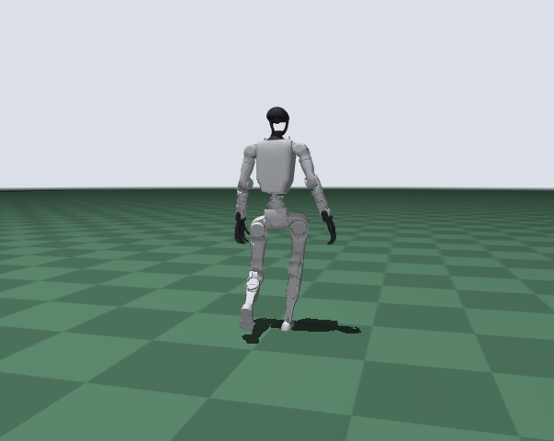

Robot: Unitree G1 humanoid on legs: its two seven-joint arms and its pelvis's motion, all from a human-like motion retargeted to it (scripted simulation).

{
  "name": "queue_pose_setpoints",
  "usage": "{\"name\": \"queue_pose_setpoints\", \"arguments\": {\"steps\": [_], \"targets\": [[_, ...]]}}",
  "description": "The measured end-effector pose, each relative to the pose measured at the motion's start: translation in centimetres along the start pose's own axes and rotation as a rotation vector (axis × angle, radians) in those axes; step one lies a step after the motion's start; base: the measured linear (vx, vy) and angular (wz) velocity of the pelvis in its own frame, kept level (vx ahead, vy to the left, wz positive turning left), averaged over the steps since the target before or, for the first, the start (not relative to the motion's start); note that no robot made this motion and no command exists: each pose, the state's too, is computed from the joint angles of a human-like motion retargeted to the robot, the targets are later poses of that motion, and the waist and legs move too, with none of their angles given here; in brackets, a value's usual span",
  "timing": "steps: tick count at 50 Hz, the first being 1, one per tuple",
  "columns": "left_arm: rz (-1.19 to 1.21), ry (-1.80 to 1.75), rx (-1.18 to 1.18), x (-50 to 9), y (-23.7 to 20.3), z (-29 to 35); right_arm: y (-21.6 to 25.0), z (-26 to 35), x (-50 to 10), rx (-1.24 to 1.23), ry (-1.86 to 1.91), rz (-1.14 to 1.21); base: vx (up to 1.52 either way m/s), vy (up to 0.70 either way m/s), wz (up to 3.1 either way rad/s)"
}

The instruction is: Walk

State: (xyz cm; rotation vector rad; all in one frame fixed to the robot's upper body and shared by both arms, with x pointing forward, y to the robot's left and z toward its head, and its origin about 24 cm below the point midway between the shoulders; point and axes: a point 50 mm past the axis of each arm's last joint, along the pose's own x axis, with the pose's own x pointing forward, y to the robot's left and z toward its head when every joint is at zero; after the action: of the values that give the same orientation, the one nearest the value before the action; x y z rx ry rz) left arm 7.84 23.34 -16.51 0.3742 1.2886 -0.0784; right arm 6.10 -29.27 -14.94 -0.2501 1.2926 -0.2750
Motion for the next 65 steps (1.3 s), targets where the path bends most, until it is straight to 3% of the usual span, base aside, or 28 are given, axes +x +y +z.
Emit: {"name": "queue_pose_setpoints", "arguments": {"steps": [21, 27, 34, 43, 50, 58, 65], "targets": [[0.008, 0.100, -0.202, -0.7, -0.8, -4.3, -0.1, 12.2, -0.7, 0.001, -0.389, -0.014, 0.66, 0.05, -0.38], [0.041, 0.142, -0.333, -1.1, 0.0, -5.8, 0.3, 10.4, -0.3, -0.004, -0.323, 0.021, 0.74, 0.10, 0.19], [0.054, 0.020, -0.251, -0.5, 0.9, -2.4, -0.6, 8.9, -0.2, -0.066, -0.280, 0.009, 0.69, 0.02, 1.06], [0.067, -0.141, -0.186, -0.2, 2.3, 2.4, 1.5, 3.8, 0.1, 0.008, -0.129, 0.054, 0.55, -0.20, 2.08], [0.033, -0.089, -0.170, 0.0, 1.6, 2.1, 1.4, -1.4, -0.1, 0.030, 0.036, 0.024, 0.27, -0.29, 2.53], [0.035, -0.042, -0.250, 0.0, 0.7, 0.4, -1.3, -3.7, -0.6, 0.080, 0.083, -0.061, -0.03, -0.17, 3.28], [0.001, -0.069, -0.183, 0.1, -0.5, 1.1, -1.9, -5.3, -1.0, 0.074, 0.129, -0.086, -0.18, 0.01, 3.94]]}}
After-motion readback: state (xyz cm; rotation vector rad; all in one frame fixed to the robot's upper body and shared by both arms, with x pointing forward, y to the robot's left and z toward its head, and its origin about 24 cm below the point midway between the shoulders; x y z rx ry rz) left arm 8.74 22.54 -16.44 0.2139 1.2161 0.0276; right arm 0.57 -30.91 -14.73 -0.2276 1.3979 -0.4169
